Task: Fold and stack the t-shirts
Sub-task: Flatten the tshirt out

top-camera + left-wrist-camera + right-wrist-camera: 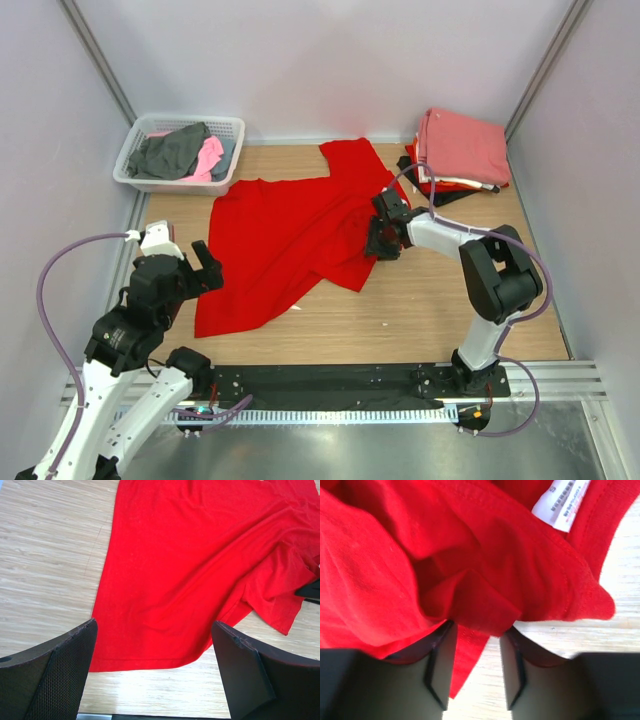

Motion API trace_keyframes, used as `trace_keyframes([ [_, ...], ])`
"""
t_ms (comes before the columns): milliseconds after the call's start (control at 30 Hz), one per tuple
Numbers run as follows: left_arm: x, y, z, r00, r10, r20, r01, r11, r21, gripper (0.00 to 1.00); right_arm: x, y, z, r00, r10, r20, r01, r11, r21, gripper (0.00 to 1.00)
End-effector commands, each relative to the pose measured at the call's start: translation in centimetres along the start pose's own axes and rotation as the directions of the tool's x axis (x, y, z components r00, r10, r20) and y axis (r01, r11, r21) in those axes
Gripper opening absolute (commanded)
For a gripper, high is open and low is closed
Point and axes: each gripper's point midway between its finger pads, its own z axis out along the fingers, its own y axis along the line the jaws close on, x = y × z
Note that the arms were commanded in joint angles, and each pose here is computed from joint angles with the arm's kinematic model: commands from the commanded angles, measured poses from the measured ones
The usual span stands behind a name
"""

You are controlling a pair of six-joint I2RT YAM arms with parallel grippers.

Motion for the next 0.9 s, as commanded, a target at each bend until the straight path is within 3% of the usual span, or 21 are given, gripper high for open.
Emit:
trace_keyframes([
  [0, -1.2, -0.2, 0.1, 0.999, -0.018, 0.051, 0.018, 1.000, 0.003, 0.96, -1.1, 0.7, 0.2, 0.999, 0.000, 0.049, 0.002, 1.000, -0.030, 0.40],
  [100, -1.1, -0.2, 0.1, 0.999, -0.017, 0.049, 0.017, 1.000, 0.004, 0.96, -1.3, 0.9, 0.0, 0.998, -0.008, 0.068, 0.012, 0.999, -0.049, 0.20],
  [233, -1.2, -0.2, 0.1, 0.999, -0.019, 0.051, 0.019, 1.000, 0.001, 0.96, -0.9, 1.3, -0.5, 0.998, -0.028, 0.055, 0.032, 0.996, -0.084, 0.01],
  [333, -1.1, -0.1, 0.1, 0.999, -0.018, 0.049, 0.018, 1.000, 0.000, 0.96, -0.1, 0.6, -1.6, 0.999, -0.030, 0.042, 0.033, 0.997, -0.068, 0.01],
  [467, -1.2, -0.2, 0.0, 0.998, -0.019, 0.054, 0.019, 1.000, 0.006, 0.96, 0.7, -1.2, -6.2, 0.996, 0.026, 0.089, -0.024, 0.999, -0.030, 0.01],
  [533, -1.2, -0.3, 0.0, 0.998, -0.020, 0.056, 0.019, 1.000, 0.016, 0.96, 3.4, -2.9, -7.0, 0.998, 0.058, 0.033, -0.058, 0.998, 0.003, 0.01],
  [700, -1.3, -0.3, -0.1, 0.998, -0.020, 0.059, 0.019, 1.000, 0.021, 0.96, 9.6, -3.4, -10.1, 0.979, 0.197, -0.058, -0.202, 0.972, -0.119, 0.01],
  [867, -1.4, -0.3, -0.4, 0.997, -0.027, 0.073, 0.025, 0.999, 0.029, 0.96, 13.0, -5.0, -12.3, 0.956, 0.287, -0.060, -0.293, 0.945, -0.145, 0.01],
])
